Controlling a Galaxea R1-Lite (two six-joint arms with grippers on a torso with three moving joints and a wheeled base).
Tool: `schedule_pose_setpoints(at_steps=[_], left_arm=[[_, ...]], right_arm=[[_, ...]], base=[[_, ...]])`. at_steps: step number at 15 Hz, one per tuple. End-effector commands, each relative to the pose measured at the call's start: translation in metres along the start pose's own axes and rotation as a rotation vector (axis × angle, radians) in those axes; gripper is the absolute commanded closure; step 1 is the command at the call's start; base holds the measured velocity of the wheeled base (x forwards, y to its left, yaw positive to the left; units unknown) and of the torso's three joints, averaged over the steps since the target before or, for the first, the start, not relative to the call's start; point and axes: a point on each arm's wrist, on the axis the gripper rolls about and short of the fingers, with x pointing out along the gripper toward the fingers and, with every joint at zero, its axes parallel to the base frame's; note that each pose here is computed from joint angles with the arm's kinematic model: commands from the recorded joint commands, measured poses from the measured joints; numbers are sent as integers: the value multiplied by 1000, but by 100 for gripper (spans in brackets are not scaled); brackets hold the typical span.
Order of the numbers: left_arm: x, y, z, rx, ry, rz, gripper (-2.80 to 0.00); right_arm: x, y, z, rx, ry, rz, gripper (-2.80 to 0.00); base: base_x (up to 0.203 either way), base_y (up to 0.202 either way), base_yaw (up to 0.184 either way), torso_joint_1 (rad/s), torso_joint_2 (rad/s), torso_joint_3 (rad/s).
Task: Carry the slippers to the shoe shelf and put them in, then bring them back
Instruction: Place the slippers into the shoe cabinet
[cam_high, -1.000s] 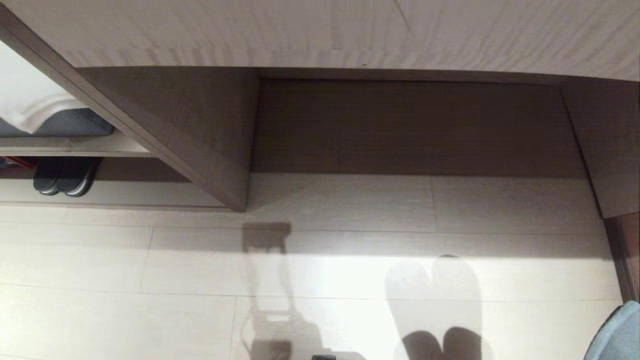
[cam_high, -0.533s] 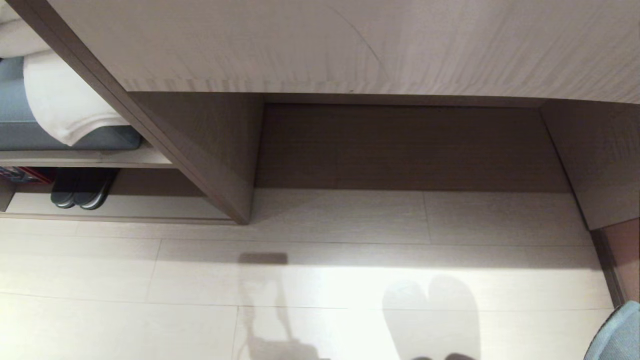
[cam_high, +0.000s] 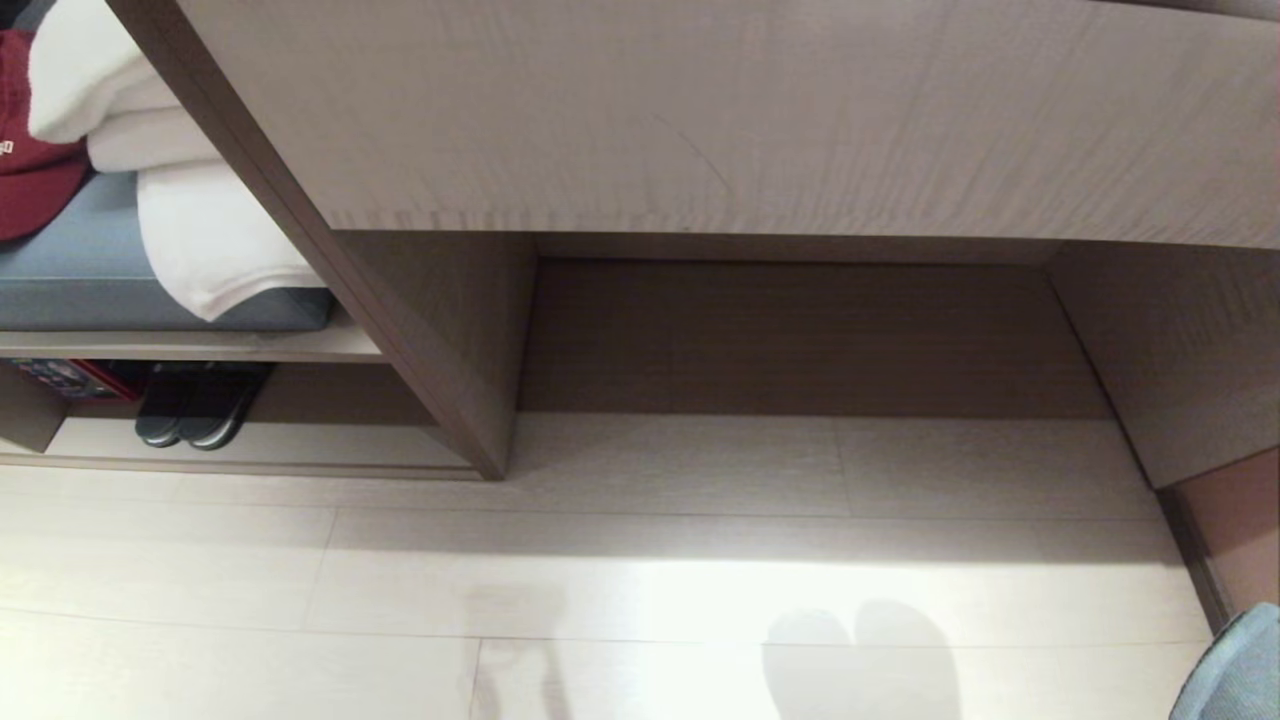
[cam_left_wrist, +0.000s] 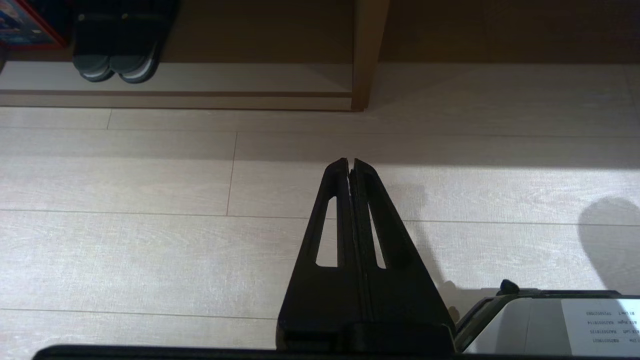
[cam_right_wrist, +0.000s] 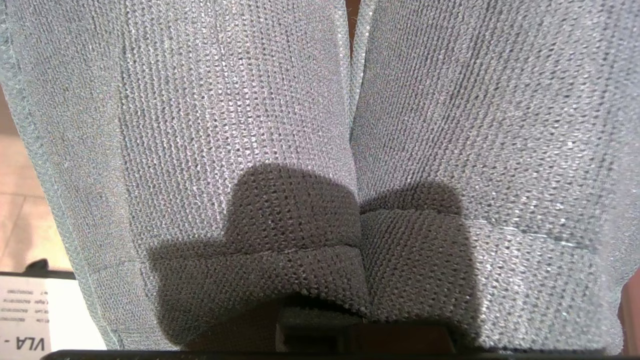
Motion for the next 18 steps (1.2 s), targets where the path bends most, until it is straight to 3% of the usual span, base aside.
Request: schedule_pose_setpoints(at_steps=[1, 18], left_arm=[[0, 0, 0, 0, 0, 0, 0], [0, 0, 0, -3, 0, 0, 0]], right_arm=[[0, 0, 0, 0, -2, 1, 0], [0, 0, 0, 0, -2, 1, 0]], base=[[0, 0, 0, 1, 1, 201], [0, 0, 0, 2, 1, 203]])
